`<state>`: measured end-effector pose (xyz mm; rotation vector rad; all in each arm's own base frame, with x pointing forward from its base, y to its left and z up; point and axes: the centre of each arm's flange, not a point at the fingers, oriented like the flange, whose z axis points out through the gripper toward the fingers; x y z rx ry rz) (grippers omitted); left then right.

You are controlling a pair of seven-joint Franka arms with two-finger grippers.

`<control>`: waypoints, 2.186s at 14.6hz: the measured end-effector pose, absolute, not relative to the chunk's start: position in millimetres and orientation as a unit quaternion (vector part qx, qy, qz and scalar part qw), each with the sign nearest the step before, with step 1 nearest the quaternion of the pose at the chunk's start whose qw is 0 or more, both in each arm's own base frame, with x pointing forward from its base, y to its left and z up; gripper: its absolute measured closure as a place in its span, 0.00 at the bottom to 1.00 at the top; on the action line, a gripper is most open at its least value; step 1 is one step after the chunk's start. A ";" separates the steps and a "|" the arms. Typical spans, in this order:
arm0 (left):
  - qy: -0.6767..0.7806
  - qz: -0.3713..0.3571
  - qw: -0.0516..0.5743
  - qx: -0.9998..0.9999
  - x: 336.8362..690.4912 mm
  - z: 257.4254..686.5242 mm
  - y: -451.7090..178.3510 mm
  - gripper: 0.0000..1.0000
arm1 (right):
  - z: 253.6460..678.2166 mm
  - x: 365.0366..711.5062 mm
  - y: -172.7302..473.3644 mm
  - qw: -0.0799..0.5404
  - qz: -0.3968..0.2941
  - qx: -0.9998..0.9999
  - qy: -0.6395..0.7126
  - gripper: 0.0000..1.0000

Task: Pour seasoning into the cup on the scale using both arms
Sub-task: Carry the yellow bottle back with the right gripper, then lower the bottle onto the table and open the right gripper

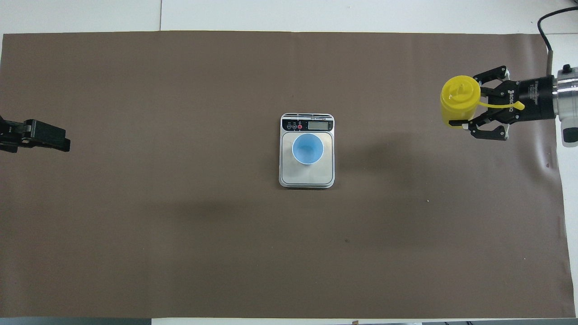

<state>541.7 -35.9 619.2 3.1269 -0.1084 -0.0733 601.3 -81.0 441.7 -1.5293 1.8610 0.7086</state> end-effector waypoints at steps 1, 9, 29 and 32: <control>-0.035 -0.023 0.006 0.999 541.7 619.2 -35.9 0.00 | 430.9 590.2 -93.6 0.331 0.284 -0.551 0.712 0.39; -0.035 -0.023 0.006 0.999 541.7 619.2 -35.9 0.00 | 274.3 528.8 -149.2 0.427 0.362 -0.469 0.682 0.39; -0.035 -0.023 0.006 0.999 541.7 619.2 -35.9 0.00 | 235.0 488.1 -158.4 0.426 0.350 -0.470 0.689 0.22; -0.035 -0.023 0.006 0.999 541.7 619.2 -35.9 0.00 | 240.8 488.4 -170.9 0.425 0.343 -0.477 0.688 0.00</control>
